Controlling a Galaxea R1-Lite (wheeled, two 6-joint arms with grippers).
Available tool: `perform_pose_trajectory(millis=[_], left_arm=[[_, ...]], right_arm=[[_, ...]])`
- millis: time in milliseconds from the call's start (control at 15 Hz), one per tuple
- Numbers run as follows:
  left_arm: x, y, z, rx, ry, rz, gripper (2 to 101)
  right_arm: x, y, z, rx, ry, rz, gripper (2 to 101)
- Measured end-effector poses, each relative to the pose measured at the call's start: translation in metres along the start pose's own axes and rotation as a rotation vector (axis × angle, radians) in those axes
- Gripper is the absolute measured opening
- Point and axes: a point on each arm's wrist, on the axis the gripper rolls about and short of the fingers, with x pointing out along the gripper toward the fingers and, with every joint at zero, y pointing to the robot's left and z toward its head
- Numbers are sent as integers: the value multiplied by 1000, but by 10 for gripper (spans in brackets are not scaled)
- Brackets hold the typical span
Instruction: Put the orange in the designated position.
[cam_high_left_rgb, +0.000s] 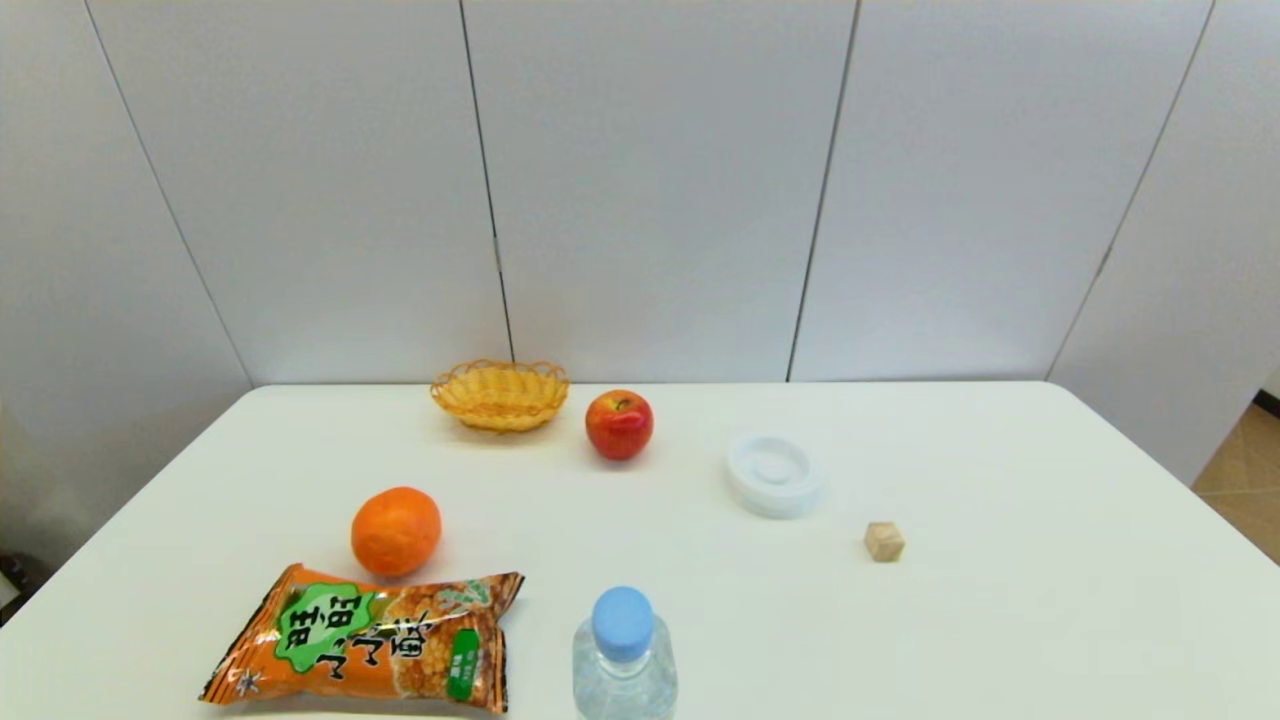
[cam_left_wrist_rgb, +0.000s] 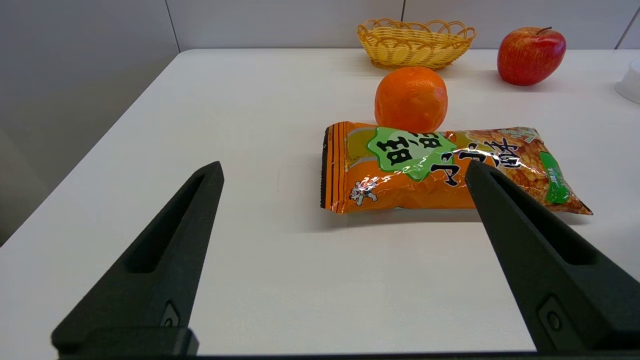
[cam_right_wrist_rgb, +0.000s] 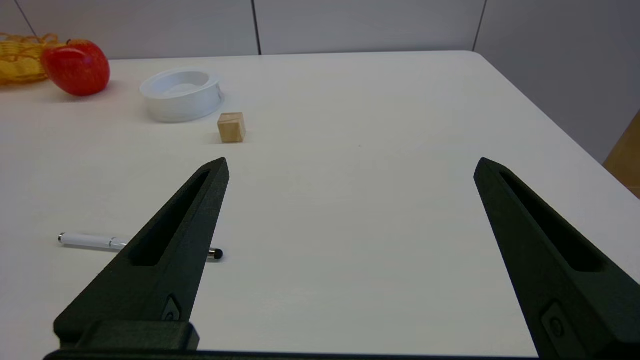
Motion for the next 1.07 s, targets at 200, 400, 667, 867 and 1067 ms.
perform_pose_trajectory(millis=[200, 400, 667, 867, 1067], left_arm=[[0, 0, 0, 0, 0, 0, 978], [0, 0, 0, 0, 0, 0, 978], [0, 0, 0, 0, 0, 0, 978], [0, 0, 0, 0, 0, 0, 978], [0, 0, 0, 0, 0, 0, 978]], right_arm=[[0, 0, 0, 0, 0, 0, 973], [0, 0, 0, 0, 0, 0, 973], [0, 0, 0, 0, 0, 1, 973], [0, 0, 0, 0, 0, 0, 973], [0, 0, 0, 0, 0, 0, 973]])
